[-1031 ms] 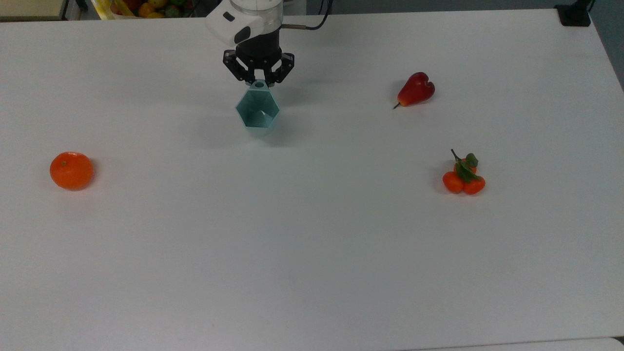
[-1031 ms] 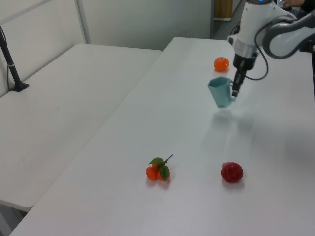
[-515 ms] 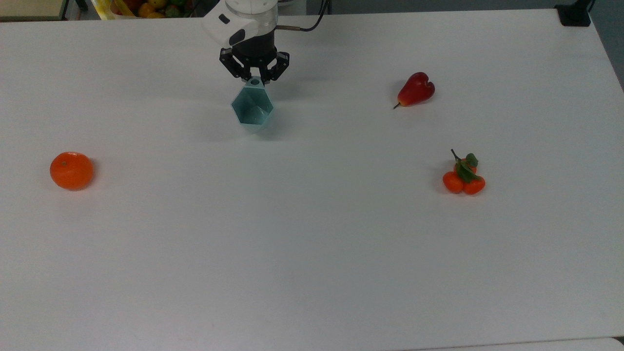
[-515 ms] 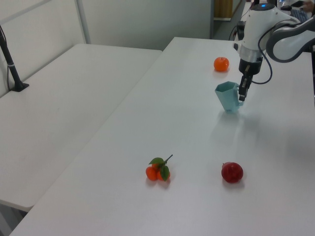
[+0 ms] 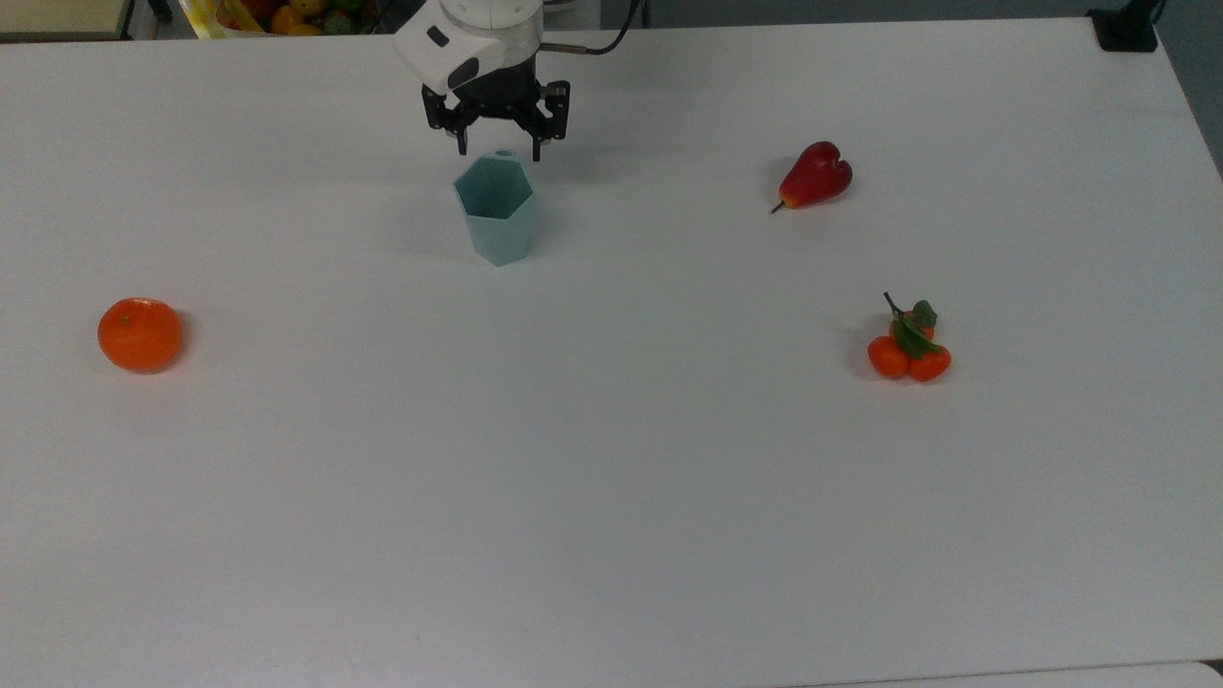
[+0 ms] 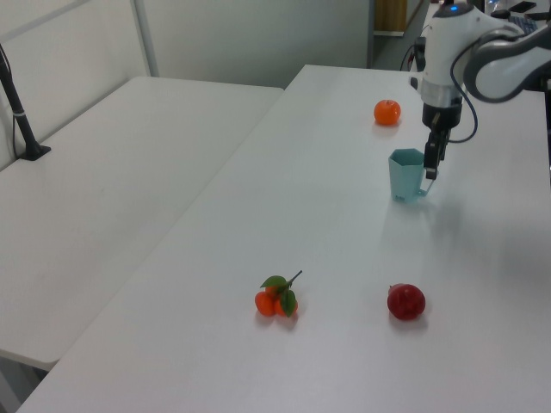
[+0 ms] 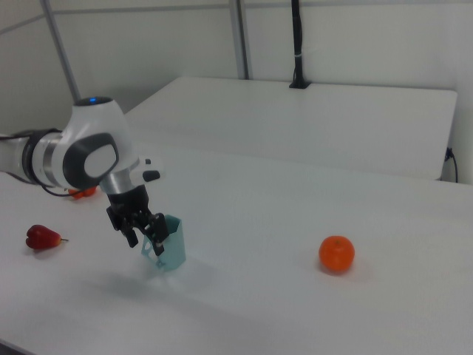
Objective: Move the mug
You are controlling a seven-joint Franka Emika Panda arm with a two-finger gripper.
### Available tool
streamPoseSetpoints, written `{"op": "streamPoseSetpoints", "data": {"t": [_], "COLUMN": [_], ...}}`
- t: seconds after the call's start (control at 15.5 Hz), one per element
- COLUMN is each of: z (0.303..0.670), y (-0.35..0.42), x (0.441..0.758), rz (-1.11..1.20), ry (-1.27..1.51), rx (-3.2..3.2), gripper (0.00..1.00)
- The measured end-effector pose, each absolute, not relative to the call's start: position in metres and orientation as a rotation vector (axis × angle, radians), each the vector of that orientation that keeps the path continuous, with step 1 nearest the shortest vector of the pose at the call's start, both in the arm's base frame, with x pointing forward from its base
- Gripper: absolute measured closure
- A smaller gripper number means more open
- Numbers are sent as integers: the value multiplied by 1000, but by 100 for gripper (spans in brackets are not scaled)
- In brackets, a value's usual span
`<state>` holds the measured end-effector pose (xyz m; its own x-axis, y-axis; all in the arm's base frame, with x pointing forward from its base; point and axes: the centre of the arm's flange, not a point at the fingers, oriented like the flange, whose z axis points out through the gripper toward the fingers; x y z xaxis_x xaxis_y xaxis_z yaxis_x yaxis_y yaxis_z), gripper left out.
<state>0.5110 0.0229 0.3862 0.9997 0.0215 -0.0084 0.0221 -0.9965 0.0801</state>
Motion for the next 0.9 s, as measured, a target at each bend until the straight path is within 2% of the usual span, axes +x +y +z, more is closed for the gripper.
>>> {"op": "streamPoseSetpoints", "data": {"t": [0.06, 0.19, 0.26, 0.45, 0.64, 0.77, 0.9], "z": [400, 442, 466, 534, 587, 609, 615], "y": [22, 21, 21, 26, 29, 29, 27], "x": [515, 528, 534, 551, 569, 571, 565], "rz": [-37, -50, -47, 5, 133, 168, 105], "ry": [31, 28, 31, 30, 18, 13, 4], "rx": [3056, 3048, 3046, 3047, 3058, 3057, 3057], "gripper": [19, 3, 0, 0, 0, 0, 0]}}
